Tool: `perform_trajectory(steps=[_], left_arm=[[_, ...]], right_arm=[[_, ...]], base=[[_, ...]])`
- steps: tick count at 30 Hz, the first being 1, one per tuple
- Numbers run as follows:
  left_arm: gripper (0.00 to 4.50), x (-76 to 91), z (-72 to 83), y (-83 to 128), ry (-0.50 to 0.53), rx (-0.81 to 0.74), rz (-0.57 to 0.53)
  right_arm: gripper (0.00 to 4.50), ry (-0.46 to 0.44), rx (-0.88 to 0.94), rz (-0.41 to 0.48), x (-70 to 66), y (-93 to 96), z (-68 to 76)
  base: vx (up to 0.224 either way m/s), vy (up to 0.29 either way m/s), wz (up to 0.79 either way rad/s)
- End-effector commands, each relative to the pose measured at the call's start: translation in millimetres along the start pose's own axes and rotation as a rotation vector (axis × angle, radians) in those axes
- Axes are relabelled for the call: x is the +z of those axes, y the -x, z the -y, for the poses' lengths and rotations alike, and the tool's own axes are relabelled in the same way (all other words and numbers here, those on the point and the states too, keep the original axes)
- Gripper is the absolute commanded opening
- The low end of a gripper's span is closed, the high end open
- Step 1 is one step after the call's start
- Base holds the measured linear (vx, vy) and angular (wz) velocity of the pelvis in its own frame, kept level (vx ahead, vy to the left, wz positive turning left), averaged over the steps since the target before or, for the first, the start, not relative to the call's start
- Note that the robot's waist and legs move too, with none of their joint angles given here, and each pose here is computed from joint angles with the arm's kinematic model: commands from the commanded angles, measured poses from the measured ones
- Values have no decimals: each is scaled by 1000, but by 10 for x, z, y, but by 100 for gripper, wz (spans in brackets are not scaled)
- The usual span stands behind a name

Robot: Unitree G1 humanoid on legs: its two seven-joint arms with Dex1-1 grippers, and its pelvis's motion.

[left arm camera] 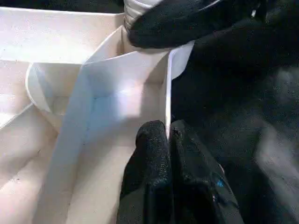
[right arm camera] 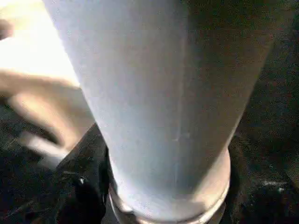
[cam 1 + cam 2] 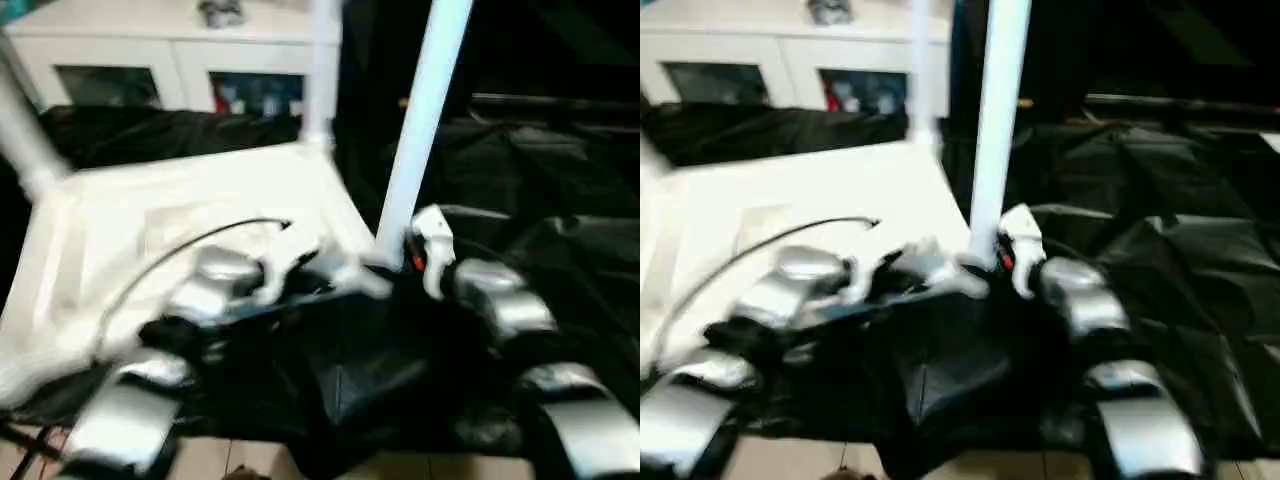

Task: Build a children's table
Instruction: Rotate leg to tighten

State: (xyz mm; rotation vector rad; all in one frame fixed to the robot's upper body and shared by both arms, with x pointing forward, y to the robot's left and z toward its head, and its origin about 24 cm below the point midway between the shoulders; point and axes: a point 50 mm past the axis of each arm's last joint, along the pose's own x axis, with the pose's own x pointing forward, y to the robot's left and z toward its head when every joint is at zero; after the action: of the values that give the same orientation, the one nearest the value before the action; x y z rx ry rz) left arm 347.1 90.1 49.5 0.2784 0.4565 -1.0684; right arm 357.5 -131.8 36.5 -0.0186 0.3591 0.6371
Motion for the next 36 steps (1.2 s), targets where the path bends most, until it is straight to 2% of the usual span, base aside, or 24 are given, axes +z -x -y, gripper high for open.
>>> perform_trajectory(steps=[1, 4, 5, 7, 10, 11, 12, 17, 23, 32, 34, 36], left_arm=[[0, 234, 31, -111, -12, 43, 81], [0, 267, 72, -171, -16, 57, 83], [0, 287, 100, -202, -20, 52, 89], [0, 297, 124, -209, -39, 31, 97], [0, 274, 155, -203, -52, -7, 95], [0, 258, 171, -185, -60, -40, 102], [0, 253, 175, -179, -63, -50, 103], [0, 175, 201, -80, -94, -152, 98], [0, 103, 204, 74, -128, -283, 91], [0, 39, 179, 231, -153, -392, 59], [0, 27, 182, 255, -154, -413, 54], [0, 17, 185, 268, -155, -422, 50]], right_arm=[[275, -68, 2, -127, -307, -113, -220], [275, -77, -23, -121, -315, -195, -324], [275, -92, 9, -97, -293, -242, -403], [345, -109, 37, -83, -273, -258, -436], [347, -96, 71, -66, -231, -265, -449], [357, -63, 71, -59, -209, -251, -419], [386, -53, 73, -56, -201, -246, -410], [386, 32, 208, -1, -118, -121, -305], [386, 148, 422, -26, -128, 122, -173], [386, 193, 678, -103, -165, 364, -151], [360, 190, 705, -108, -171, 384, -162], [360, 187, 712, -109, -174, 389, -167]], base=[[0, 0, 0], [0, 0, 0], [0, 0, 0], [0, 0, 0], [0, 0, 0], [0, 0, 0], [0, 0, 0], [0, 0, 0], [0, 0, 0], [0, 0, 0], [0, 0, 0], [0, 0, 0]])
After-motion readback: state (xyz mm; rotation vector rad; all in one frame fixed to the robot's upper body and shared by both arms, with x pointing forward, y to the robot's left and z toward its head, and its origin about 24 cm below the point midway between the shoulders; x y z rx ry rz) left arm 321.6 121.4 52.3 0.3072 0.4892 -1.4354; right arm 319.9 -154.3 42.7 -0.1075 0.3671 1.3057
